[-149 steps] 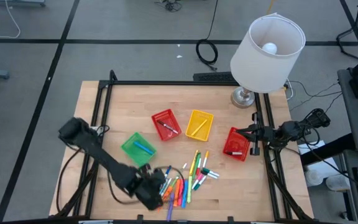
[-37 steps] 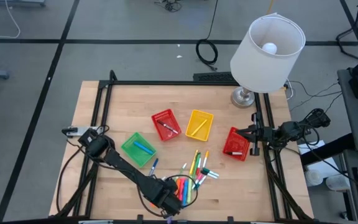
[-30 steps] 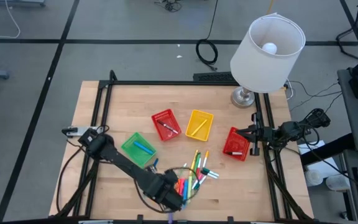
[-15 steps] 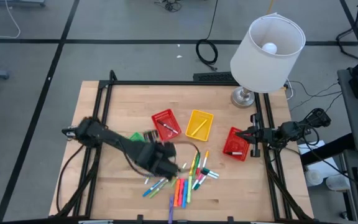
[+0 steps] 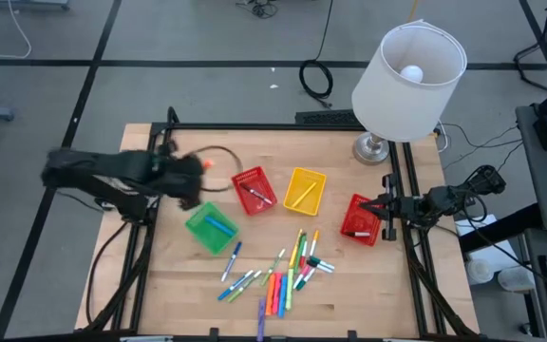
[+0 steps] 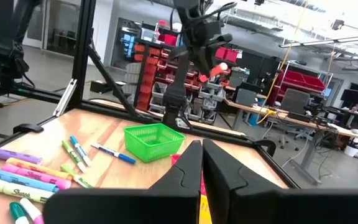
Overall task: Pick & Place Markers
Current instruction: Put the left orange highlighter into the green bin
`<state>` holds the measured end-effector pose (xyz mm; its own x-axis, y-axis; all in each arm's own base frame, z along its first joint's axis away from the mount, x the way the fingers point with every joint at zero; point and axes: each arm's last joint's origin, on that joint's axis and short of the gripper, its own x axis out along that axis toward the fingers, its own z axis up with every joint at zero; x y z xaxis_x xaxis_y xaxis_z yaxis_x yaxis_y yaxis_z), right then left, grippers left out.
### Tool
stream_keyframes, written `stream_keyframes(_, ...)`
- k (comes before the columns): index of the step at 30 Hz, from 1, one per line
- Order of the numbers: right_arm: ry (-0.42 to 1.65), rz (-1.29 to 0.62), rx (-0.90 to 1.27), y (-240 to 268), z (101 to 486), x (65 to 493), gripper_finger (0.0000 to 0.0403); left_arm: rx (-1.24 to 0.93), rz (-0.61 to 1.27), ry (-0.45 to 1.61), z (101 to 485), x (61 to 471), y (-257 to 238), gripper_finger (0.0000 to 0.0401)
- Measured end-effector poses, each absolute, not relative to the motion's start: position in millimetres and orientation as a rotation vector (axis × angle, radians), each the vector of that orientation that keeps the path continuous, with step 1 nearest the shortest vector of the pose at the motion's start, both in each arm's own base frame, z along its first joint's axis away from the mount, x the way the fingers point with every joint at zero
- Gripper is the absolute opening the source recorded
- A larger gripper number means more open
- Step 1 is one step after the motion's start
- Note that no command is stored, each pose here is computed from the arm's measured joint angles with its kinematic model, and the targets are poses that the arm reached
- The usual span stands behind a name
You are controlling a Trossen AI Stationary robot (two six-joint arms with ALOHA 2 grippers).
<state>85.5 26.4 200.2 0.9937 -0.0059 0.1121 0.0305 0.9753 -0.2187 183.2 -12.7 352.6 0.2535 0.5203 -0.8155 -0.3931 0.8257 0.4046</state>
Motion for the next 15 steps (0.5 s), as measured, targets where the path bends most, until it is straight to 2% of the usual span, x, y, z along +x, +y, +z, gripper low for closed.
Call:
stream_keyframes(3,-0.112,-0.020,-0.230,26,200,85,0.0000,0.054,0.557,1.107,352,150,-7,0.0054)
stream_keyframes(7,-0.110,-0.021,-0.251,26,200,85,0.0000,0.046,0.556,1.052,353,128,-1,0.0054)
stream_keyframes(12,-0.111,-0.022,-0.251,26,200,85,0.0000,0.141,0.469,0.970,359,142,2,0.0054)
stream_keyframes(15,-0.127,-0.026,-0.265,26,202,85,0.0000,0.278,0.360,1.034,353,160,2,0.0054)
